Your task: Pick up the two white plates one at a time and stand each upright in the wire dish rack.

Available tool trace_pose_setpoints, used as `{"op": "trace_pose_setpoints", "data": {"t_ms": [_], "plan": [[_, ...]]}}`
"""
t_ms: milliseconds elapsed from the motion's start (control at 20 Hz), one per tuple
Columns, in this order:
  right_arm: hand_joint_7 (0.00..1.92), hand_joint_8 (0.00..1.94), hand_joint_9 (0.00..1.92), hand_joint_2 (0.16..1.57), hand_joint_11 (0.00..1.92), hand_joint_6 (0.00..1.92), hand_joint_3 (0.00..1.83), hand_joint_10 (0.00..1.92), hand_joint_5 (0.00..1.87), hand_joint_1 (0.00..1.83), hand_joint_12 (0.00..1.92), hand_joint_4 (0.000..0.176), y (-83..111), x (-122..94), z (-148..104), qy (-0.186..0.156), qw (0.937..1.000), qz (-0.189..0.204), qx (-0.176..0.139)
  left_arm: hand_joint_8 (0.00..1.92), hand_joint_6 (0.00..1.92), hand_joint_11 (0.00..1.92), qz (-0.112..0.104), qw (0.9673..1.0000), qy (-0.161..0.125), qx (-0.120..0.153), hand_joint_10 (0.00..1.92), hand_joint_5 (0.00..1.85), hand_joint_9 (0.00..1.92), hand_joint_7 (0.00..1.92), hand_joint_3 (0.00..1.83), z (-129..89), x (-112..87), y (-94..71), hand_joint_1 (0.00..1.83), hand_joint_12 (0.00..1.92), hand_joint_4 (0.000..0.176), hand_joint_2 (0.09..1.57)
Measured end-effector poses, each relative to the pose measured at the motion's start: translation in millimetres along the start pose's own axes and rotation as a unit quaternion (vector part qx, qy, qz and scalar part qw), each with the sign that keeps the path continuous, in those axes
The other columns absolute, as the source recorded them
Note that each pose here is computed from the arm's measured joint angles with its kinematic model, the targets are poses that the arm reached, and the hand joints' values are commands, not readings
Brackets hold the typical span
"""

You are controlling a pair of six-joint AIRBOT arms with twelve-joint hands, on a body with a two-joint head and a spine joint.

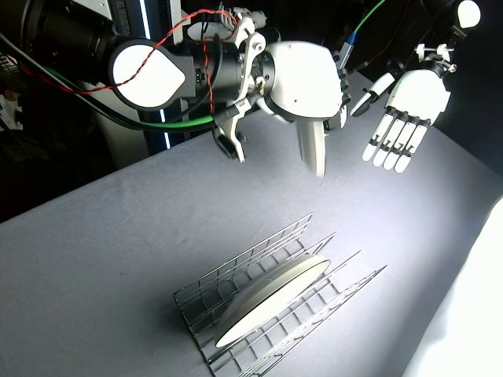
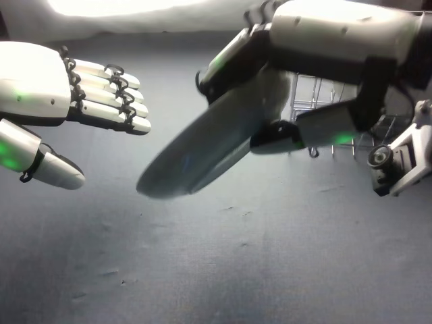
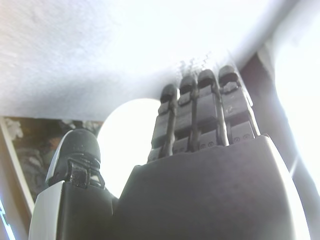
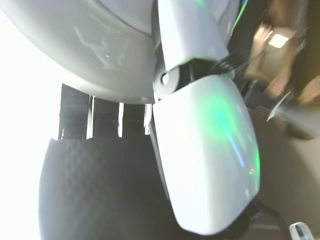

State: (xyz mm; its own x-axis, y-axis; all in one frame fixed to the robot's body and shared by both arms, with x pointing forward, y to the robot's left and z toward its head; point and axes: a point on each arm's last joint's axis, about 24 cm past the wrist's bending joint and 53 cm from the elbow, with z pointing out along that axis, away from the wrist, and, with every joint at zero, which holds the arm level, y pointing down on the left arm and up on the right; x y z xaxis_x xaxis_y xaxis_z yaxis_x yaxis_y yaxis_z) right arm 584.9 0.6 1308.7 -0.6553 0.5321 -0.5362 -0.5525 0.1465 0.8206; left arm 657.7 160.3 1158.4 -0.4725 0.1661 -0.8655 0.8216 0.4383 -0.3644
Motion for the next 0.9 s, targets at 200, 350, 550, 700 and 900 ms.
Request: {"op": "trace_pose_setpoints", "data": {"t_ms": [200, 350, 550, 700, 900], "plan": [[0.92, 0.87, 0.94, 1.13, 0.91, 1.24, 0.00, 1.09, 0.90, 1.37, 1.21, 0.000, -8.9, -28.5, -8.6, -0.050, 0.9954, 0.080, 0.019, 0.00, 0.00, 0.00, -0.002, 1.0000, 0.008, -0.003, 0.00, 0.10, 0.02, 0.07, 0.00, 0.0, 6.1, 1.9, 0.00, 0.00, 0.000, 1.25], [0.93, 0.84, 0.96, 1.12, 0.91, 1.23, 0.00, 1.08, 0.91, 1.37, 1.17, 0.000, -16.7, -48.1, -16.2, -0.086, 0.9861, 0.139, 0.029, 0.01, 0.00, 0.00, -0.004, 0.9999, 0.011, -0.005, 0.01, 0.10, 0.04, 0.09, 0.00, -0.1, 9.0, 3.2, 0.00, 0.00, 0.000, 1.26], [0.94, 0.76, 0.97, 1.11, 0.88, 1.20, 0.01, 0.96, 0.90, 1.46, 1.44, 0.000, -27.4, -67.0, -25.6, -0.125, 0.9702, 0.204, 0.039, 0.01, 0.00, 0.01, -0.003, 0.9999, 0.011, -0.005, 0.01, 0.11, 0.05, 0.09, 0.00, -0.1, 9.0, 3.5, 0.00, 0.00, 0.000, 1.26], [0.93, 0.75, 0.99, 1.11, 0.87, 1.18, 0.00, 0.94, 0.89, 1.48, 1.52, 0.000, -35.0, -80.1, -34.4, -0.148, 0.9606, 0.231, 0.046, 0.00, 0.00, 0.00, -0.004, 0.9999, 0.013, -0.006, 0.00, 0.07, 0.02, 0.06, 0.00, -0.1, 11.1, 4.1, 0.00, 0.00, 0.000, 1.26], [0.97, 0.66, 1.02, 1.10, 0.88, 1.16, 0.00, 0.88, 0.91, 1.48, 1.50, 0.000, -43.2, -95.0, -42.7, -0.167, 0.9560, 0.235, 0.053, 0.01, 0.01, 0.00, -0.004, 0.9999, 0.013, -0.008, 0.00, 0.09, 0.03, 0.07, 0.00, -1.1, 11.2, 4.7, 0.00, 0.00, 0.000, 1.27]]}}
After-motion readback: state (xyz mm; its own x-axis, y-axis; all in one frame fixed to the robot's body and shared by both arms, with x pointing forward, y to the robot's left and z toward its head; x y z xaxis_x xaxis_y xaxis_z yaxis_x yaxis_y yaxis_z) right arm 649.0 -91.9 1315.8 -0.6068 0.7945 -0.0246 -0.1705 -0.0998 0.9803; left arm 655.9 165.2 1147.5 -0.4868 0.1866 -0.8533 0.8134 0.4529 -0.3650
